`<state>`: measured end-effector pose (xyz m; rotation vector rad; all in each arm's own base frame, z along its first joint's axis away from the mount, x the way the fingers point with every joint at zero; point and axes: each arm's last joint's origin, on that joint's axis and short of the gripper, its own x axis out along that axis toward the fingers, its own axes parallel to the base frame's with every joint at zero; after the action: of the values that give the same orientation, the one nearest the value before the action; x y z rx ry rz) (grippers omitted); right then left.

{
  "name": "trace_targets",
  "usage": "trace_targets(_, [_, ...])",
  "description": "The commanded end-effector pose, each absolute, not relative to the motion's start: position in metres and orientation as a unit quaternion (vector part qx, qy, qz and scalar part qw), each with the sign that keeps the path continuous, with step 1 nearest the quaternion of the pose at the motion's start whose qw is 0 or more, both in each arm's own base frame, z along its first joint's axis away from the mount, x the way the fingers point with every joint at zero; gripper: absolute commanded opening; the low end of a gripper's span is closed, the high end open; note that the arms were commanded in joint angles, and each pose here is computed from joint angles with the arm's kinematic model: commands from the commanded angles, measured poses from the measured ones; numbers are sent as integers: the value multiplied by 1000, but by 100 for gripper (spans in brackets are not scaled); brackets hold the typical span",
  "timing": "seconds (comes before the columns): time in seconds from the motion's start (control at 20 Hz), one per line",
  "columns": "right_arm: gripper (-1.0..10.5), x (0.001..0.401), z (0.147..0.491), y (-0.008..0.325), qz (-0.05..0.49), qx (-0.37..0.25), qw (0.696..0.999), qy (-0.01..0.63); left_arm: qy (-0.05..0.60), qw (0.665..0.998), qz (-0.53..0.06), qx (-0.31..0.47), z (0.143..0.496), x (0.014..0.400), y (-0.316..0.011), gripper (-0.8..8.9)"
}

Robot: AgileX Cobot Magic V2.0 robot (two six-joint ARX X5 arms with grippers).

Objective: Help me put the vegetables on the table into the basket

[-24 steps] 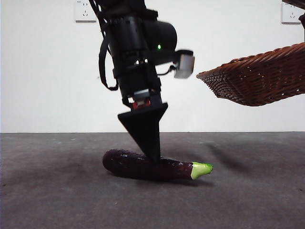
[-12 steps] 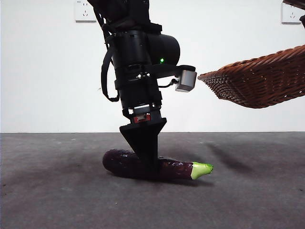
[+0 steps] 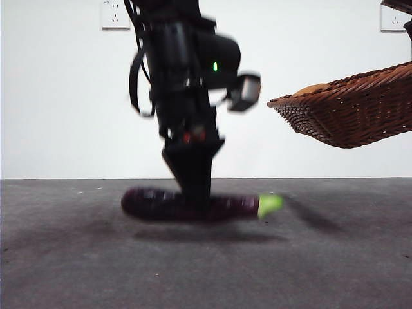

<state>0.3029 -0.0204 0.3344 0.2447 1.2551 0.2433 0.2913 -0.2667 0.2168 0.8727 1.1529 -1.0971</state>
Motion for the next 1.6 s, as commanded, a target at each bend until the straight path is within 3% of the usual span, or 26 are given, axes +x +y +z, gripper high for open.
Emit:
trace_targets(0.05, [-3, 302, 335, -20, 113, 108, 798, 581, 517, 674, -428, 310, 252, 295, -259, 86])
trace_targets(0.2, [-3, 301, 335, -21, 109, 107, 798, 583, 526, 736, -366, 218, 292, 298, -244, 86])
trace_targets(0.4, [-2, 300, 335, -20, 106, 113, 793, 588, 521, 782, -320, 117, 328, 292, -223, 85])
trace_targets(0.7, [-2, 301, 335, 1, 125, 110, 787, 594, 482, 753, -446, -32, 354, 284, -237, 85])
trace_targets(0.95, [-2, 301, 335, 33, 163, 83, 783, 594, 442, 765, -459, -93, 365, 281, -259, 86])
trace_targets(1.2, [-2, 298, 337, 64, 235, 86, 771, 585, 442, 789, -421, -75, 363, 277, -264, 86])
trace_targets(1.4, [-2, 296, 338, 83, 277, 84, 765, 575, 446, 789, -414, -79, 362, 276, -265, 97])
trace_targets(1.45, [-3, 295, 338, 86, 280, 82, 763, 576, 449, 789, -411, -83, 362, 276, -265, 152])
trace_targets(1.55, [-3, 293, 338, 91, 286, 77, 761, 577, 451, 790, -406, -88, 362, 276, -265, 462])
trace_targets(1.6, [-3, 293, 338, 92, 288, 76, 760, 577, 454, 789, -404, -92, 362, 276, -265, 543])
